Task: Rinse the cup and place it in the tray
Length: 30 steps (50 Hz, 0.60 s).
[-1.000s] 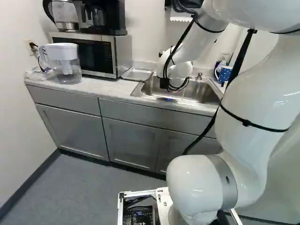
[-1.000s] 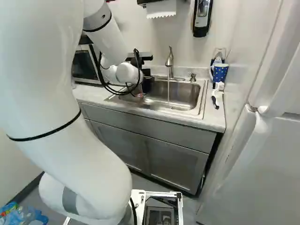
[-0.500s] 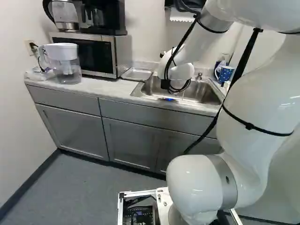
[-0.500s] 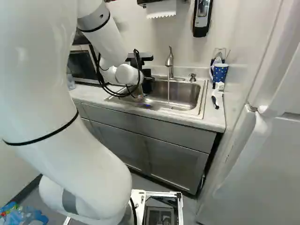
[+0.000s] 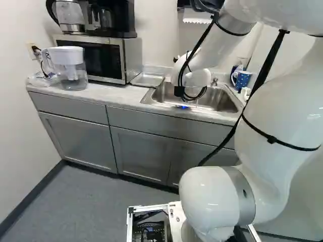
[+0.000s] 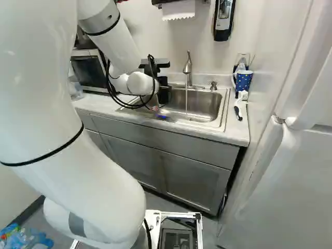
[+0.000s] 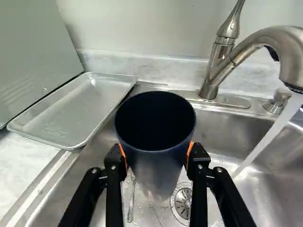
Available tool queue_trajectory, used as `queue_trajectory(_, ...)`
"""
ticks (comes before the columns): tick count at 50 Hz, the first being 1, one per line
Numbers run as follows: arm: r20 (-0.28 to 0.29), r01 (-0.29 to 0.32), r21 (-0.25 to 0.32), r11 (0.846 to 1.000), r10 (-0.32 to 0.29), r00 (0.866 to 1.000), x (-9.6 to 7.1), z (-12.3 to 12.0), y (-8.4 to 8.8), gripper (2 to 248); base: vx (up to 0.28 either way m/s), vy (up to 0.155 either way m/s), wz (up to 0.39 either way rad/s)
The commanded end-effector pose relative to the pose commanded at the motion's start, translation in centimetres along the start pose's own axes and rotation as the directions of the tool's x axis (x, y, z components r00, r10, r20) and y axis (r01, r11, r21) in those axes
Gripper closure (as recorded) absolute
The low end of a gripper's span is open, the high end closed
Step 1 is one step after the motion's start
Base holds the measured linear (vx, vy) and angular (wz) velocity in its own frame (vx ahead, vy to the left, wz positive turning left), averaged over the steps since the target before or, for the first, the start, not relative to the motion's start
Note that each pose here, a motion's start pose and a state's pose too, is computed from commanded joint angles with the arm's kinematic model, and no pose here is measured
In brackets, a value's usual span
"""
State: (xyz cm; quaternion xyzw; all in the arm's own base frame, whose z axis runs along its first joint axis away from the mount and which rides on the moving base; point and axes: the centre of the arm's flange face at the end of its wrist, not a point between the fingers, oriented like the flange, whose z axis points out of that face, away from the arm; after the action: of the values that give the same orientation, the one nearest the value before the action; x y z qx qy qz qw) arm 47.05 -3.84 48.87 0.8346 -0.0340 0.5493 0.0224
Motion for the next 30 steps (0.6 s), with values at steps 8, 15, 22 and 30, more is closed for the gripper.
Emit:
queue_trajectory(8, 0.000, -0.001, -0.003, 1.000, 0.001, 1.000, -0.1, -0.3, 0.1, 124, 0.000, 0.000, 0.000)
queue_trajectory(15, 0.000, -0.003, -0.007, 1.000, 0.003, 1.000, -0.2, -0.6, 0.4, 124, 0.000, 0.000, 0.000)
queue_trajectory(22, 0.000, -0.006, -0.014, 1.000, 0.006, 1.000, -0.4, -0.8, 0.7, 124, 0.000, 0.000, 0.000)
queue_trajectory(30, 0.000, -0.011, -0.026, 1.000, 0.011, 1.000, -0.5, -1.0, 1.3, 124, 0.000, 0.000, 0.000)
